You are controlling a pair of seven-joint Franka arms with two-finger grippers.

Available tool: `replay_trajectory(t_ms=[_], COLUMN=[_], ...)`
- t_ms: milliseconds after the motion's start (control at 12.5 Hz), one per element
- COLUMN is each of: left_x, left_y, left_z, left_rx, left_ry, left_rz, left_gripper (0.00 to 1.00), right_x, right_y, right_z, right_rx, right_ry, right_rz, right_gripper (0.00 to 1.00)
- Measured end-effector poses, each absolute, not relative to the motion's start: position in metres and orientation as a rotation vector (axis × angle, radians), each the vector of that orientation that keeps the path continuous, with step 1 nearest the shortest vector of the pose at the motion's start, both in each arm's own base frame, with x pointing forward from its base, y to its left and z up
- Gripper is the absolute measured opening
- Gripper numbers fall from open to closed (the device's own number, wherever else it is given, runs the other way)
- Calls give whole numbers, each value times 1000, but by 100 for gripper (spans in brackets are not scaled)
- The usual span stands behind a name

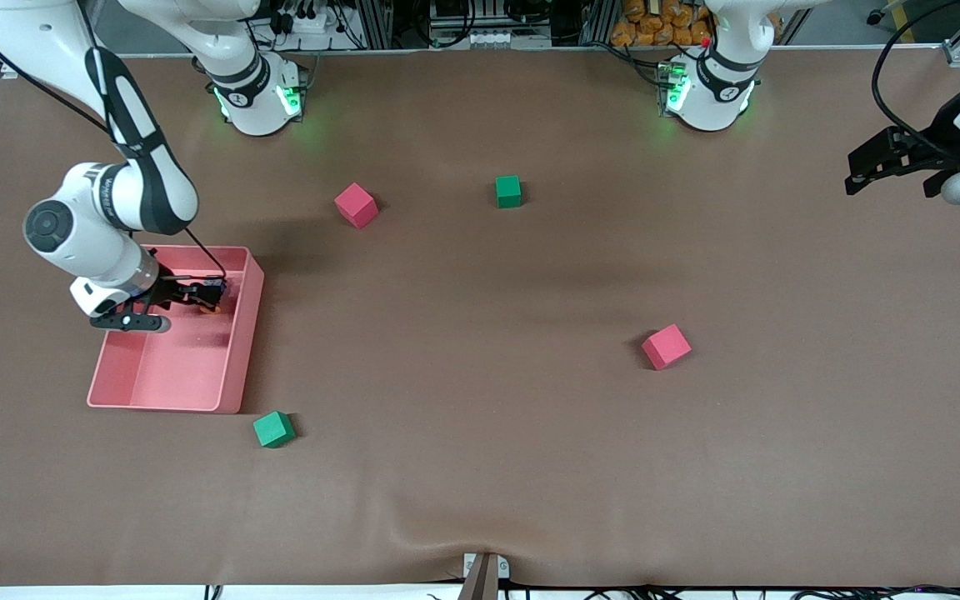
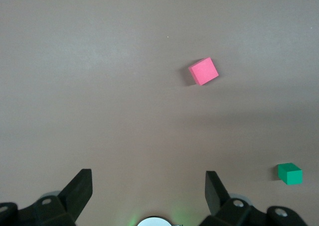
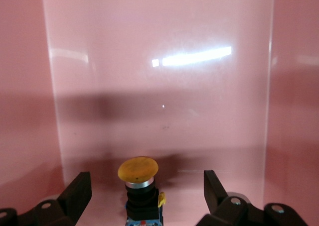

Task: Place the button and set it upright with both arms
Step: 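Grasp the yellow button's black body with the right gripper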

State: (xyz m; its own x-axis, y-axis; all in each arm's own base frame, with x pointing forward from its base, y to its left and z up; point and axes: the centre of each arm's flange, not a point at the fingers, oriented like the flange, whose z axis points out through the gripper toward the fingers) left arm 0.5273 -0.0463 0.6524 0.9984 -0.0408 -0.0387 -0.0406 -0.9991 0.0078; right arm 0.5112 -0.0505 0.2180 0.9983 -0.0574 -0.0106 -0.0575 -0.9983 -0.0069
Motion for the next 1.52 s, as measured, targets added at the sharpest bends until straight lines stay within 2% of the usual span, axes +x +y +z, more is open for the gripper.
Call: replay_trajectory(t_ms=[718, 1517], left_x=[526, 526], left_y=[-53, -55], left_z=[656, 657], left_rx=[3134, 3134], left_ry=[-85, -92], left_rz=[-48, -47], left_gripper=[100, 100], right_x=[475, 476], right_y=[-48, -40], right_z=[182, 185], right_rx=[-3132, -3131], right_ry=[92, 20], right_rz=[85, 62], right_gripper=[100, 100])
